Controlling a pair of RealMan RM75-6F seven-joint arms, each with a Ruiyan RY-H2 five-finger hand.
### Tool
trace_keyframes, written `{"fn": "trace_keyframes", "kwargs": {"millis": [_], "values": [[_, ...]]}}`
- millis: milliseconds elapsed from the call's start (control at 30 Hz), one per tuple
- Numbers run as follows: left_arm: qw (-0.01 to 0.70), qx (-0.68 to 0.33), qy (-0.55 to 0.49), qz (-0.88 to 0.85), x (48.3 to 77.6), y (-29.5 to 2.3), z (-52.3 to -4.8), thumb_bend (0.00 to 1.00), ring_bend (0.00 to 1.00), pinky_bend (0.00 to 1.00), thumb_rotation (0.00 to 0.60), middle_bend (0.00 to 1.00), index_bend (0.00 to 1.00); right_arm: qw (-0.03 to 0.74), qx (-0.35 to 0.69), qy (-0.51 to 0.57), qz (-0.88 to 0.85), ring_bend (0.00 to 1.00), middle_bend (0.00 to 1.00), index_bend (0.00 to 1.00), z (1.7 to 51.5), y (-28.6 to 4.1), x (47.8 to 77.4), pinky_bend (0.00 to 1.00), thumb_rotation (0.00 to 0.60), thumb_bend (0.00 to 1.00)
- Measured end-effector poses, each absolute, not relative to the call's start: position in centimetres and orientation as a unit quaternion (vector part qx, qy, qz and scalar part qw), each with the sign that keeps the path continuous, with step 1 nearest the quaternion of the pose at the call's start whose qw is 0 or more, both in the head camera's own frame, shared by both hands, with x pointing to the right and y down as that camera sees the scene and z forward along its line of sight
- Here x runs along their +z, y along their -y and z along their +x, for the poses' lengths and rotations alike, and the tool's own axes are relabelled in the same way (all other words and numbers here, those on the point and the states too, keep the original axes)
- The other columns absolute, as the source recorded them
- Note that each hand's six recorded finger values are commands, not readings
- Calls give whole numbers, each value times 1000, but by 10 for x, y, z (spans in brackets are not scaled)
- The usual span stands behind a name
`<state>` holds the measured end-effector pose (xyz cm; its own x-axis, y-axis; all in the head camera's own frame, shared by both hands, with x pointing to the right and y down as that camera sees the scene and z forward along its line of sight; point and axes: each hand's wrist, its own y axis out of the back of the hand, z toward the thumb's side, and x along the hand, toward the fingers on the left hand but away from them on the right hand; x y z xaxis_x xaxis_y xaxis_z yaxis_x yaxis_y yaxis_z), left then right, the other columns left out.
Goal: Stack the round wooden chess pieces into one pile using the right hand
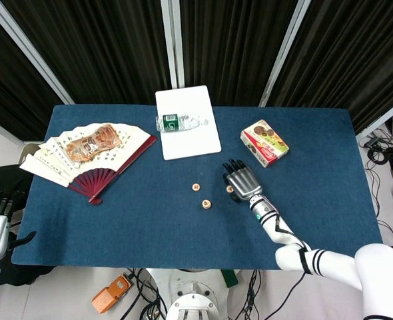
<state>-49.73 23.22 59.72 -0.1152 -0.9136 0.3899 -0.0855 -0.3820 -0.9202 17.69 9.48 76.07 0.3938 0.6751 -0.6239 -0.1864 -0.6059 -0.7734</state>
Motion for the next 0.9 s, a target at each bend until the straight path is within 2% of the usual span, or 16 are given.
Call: {"fn": "trace_keyframes", "kwargs": {"millis": [133,300,667,900], "values": [[341,-605,-438,-571,598,-233,-497,0,72,1,600,118,147,411,525,170,-726,110,172,559,177,-95,761,156,600,501],[340,-605,-439,-571,598,-234,-498,0,72,1,600,118,147,412,521,179,-726,112,182,573,178,-93,756,158,600,511],[342,-603,-441,-570,597,-233,-499,0,72,1,600,118,147,426,450,178,-765,112,183,568,142,-108,709,158,600,511],[340,-605,-443,-567,596,-235,-502,0,72,1,600,118,147,445,437,138,-769,112,183,557,122,-121,706,158,600,511]]}}
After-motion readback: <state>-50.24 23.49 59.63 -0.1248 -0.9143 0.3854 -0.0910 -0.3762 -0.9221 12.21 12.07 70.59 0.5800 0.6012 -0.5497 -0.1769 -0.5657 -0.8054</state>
